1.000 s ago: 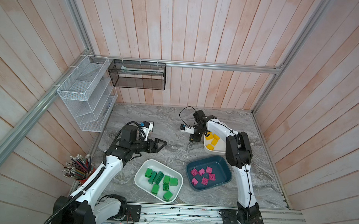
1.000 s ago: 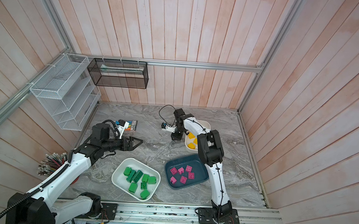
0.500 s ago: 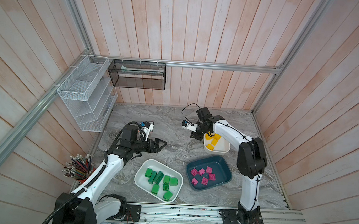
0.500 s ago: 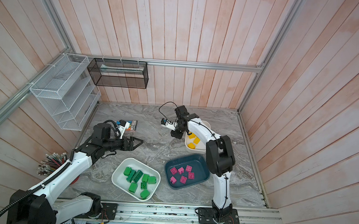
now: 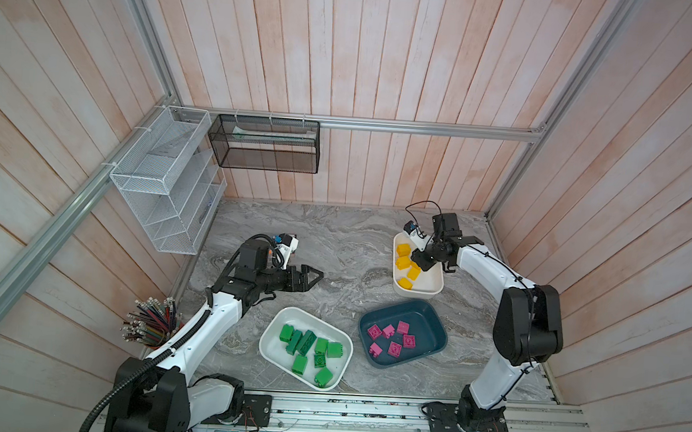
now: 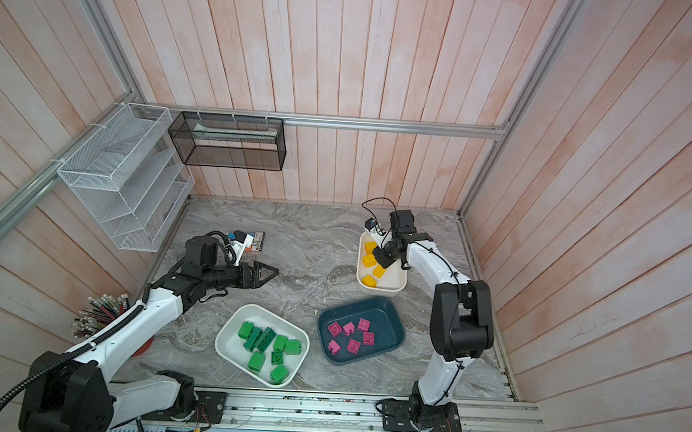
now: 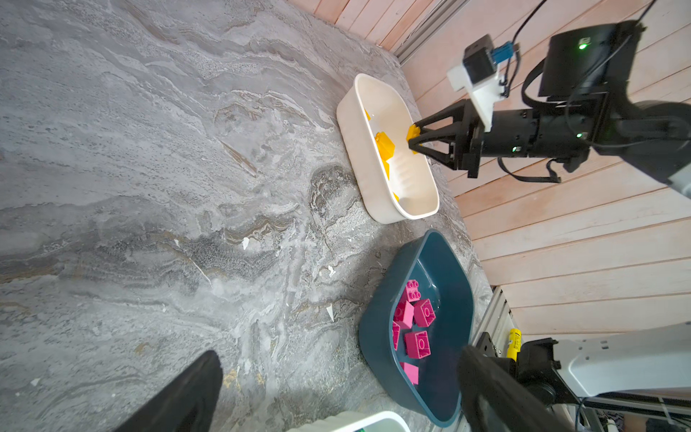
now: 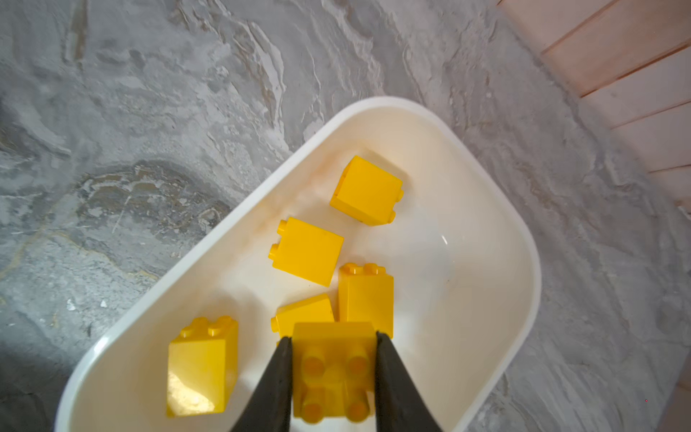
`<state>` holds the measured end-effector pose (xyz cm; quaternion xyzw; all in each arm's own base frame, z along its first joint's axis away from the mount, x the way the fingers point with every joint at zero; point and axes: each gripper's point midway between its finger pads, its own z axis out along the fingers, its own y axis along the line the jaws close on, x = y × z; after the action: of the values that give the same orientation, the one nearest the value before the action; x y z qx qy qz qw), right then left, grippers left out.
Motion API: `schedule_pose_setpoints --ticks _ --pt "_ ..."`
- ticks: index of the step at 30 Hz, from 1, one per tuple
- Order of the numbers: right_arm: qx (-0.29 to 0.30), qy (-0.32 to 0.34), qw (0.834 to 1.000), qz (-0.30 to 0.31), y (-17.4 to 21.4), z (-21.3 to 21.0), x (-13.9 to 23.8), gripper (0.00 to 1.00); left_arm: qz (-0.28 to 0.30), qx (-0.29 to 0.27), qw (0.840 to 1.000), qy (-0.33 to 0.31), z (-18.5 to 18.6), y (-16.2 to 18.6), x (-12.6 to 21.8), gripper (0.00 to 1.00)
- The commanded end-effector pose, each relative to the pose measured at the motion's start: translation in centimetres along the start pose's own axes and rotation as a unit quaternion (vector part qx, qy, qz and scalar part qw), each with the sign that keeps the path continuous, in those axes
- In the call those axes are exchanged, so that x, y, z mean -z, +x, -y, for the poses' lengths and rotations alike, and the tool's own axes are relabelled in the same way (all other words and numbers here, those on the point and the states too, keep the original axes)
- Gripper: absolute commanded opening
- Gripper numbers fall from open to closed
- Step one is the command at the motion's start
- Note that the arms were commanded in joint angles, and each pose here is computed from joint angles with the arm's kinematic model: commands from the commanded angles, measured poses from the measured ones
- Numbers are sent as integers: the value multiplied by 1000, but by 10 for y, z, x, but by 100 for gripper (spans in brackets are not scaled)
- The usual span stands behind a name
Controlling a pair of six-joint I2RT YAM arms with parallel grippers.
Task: Sort the legos into containers by color
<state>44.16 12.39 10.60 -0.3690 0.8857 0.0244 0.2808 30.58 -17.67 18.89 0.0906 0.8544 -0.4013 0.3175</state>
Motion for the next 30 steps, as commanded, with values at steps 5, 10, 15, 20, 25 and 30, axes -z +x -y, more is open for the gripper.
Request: schedule_pose_setpoints --ticks 5,10,15,20,25,30 --pt "-24 -23 999 -8 6 -4 -18 56 24 -13 999 -27 -6 -16 2 100" --pt "-45 -5 998 49 -10 8 14 67 55 -12 990 -126 -43 -28 5 100" --pt "-156 28 975 155 -2 40 63 77 135 -13 962 -235 -82 -56 23 100" --pt "-280 141 910 269 41 80 107 95 205 -10 918 -340 -135 -76 50 100" --pt "-330 284 855 281 99 105 121 98 219 -47 885 -409 -180 -80 62 100" --pt "-340 332 836 273 131 105 111 98 217 -90 879 -414 -199 -74 55 100"
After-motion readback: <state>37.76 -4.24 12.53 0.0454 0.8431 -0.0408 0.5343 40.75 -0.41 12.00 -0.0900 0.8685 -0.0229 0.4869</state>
